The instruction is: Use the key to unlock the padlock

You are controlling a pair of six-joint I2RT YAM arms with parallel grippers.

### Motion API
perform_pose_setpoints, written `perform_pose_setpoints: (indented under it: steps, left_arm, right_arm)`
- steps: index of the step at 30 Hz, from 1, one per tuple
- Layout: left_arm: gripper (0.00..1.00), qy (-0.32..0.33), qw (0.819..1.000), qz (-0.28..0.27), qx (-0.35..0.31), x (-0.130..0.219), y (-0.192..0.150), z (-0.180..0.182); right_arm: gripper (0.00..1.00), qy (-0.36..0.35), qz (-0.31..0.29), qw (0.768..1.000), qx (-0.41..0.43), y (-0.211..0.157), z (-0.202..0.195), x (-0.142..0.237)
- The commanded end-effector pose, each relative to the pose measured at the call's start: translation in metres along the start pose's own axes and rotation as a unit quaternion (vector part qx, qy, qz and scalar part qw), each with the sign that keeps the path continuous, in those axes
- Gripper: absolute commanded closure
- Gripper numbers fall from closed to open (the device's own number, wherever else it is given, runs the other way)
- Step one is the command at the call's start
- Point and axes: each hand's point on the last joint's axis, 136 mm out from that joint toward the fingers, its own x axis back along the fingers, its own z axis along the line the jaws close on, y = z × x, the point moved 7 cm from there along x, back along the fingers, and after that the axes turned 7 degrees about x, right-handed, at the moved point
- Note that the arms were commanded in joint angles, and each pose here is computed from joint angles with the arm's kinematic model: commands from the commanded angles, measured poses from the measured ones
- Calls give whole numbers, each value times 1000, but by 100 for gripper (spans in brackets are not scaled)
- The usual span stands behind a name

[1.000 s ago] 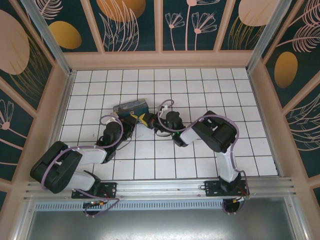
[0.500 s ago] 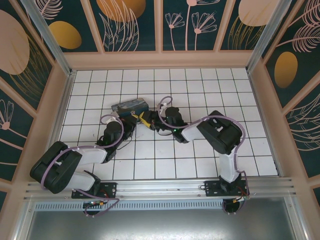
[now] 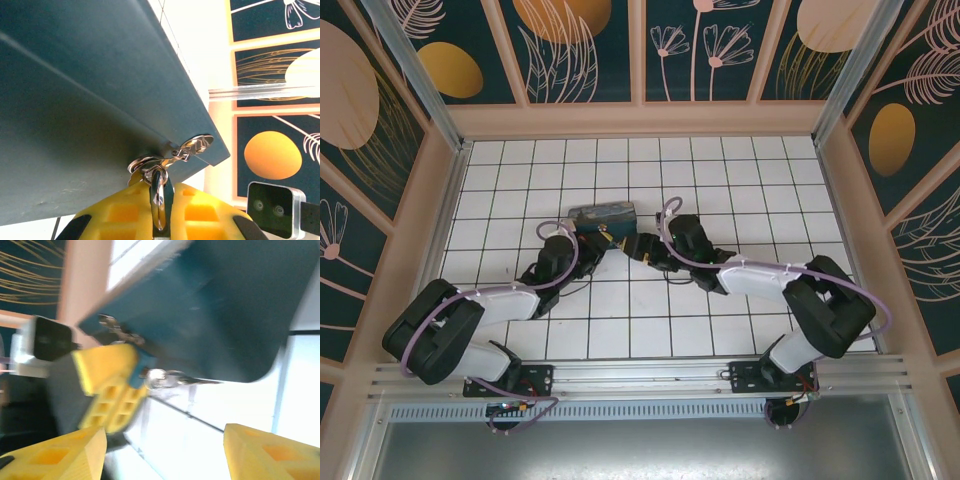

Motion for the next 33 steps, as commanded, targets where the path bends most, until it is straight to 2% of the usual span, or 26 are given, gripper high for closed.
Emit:
perform_pose_setpoints:
  steps: [1,4,8,18,22,33]
  left_arm:
    - [100,-20,999,12,-28,-4,-1,-18]
    - [100,-18,999,18,-35,-6,-2,-20]
    - [100,-18,999,27,-40,-7,-3,-23]
    - [100,-18,998,37,-48,-7,-5,-25]
    - [100,-18,998,41,-48,-8,-6,-25]
    - [100,-21,998,41,-49,-8,-6,-26]
  right_arm:
    - [42,-113,9,985,131,-10,-3,4]
    - [48,-180,0,956,232,-15,6,-4]
    - [55,-222,-19,919,325,-21,11,-13]
    - [61,-257,-92,870,410,-11,12,-12]
    - [62,-242,-97,861,436,-9,19,-15]
    - [64,-229,-82,859,451,-7,23,-34]
